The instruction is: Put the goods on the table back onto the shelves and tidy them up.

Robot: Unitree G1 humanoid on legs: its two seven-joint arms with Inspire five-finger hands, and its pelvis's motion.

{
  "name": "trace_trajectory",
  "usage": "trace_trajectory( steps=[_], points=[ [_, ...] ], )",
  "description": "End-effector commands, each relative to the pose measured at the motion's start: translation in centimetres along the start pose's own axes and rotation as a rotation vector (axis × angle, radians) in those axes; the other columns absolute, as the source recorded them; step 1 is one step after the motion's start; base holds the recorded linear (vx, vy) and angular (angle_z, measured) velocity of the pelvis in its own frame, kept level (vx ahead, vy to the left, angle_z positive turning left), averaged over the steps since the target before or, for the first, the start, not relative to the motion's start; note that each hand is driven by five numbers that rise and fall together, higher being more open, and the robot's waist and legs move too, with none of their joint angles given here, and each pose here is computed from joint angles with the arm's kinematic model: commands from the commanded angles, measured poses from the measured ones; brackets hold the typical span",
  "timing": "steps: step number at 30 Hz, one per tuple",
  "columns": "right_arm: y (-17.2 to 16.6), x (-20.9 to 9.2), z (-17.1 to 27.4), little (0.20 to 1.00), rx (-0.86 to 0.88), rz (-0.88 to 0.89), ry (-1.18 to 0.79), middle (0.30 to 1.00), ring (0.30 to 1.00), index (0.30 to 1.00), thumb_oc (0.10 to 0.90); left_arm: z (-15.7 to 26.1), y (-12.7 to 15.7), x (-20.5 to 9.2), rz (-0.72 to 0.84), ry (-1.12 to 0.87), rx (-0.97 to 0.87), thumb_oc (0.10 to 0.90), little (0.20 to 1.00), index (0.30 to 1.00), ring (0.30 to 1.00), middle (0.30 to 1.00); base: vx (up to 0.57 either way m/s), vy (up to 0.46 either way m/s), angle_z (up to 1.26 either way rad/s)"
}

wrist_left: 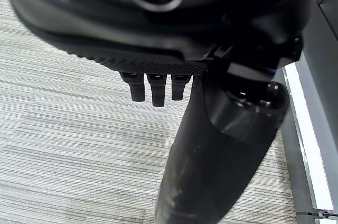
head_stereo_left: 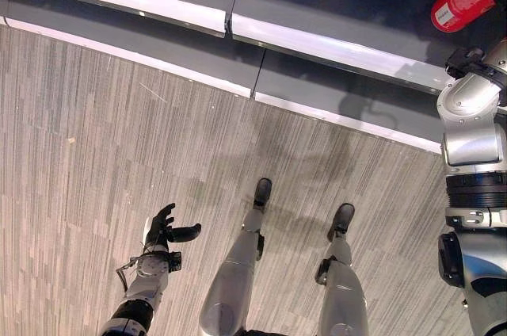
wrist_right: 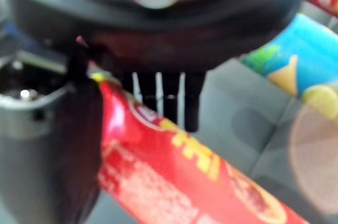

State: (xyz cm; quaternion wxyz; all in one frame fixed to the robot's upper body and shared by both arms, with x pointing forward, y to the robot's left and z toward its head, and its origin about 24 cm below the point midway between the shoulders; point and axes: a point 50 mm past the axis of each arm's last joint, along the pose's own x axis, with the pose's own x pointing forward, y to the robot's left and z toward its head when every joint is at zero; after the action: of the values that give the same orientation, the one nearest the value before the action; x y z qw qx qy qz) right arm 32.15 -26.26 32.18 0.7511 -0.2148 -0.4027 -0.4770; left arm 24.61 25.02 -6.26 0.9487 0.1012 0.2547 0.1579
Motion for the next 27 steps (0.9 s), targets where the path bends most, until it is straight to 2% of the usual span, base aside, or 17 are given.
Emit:
trace_trajectory(
  steps=[1,14,21,27],
  points=[
    [-1.4,0.9,1.4,0.900,0.011,-0.057,-0.124,0.900,0.900,0.900,0.800,-3.8,3.6,-1.4,0.117,0.109,0.069,0.800,0.900,0.900,0.900,0.900,0.00,0.000,0.00],
    [-1.3,0.3,2.2,0.900,0.066,-0.047,-0.144,0.900,0.900,0.900,0.800,-3.2,3.8,-1.0,0.131,0.109,0.069,0.800,0.900,0.900,0.900,0.900,0.00,0.000,0.00],
    [-2.1,0.9,3.1,0.900,0.070,-0.059,-0.203,0.900,0.900,0.900,0.800,-3.5,4.3,-1.0,0.140,0.127,0.079,0.800,0.900,0.900,0.900,0.900,0.01,-0.006,0.01],
    [-2.3,-0.5,2.3,0.900,0.053,0.012,-0.212,0.900,0.900,0.900,0.800,-4.4,4.5,-1.4,0.137,0.160,0.092,0.800,0.900,0.900,0.900,0.900,0.07,-0.014,0.03]
  ],
)
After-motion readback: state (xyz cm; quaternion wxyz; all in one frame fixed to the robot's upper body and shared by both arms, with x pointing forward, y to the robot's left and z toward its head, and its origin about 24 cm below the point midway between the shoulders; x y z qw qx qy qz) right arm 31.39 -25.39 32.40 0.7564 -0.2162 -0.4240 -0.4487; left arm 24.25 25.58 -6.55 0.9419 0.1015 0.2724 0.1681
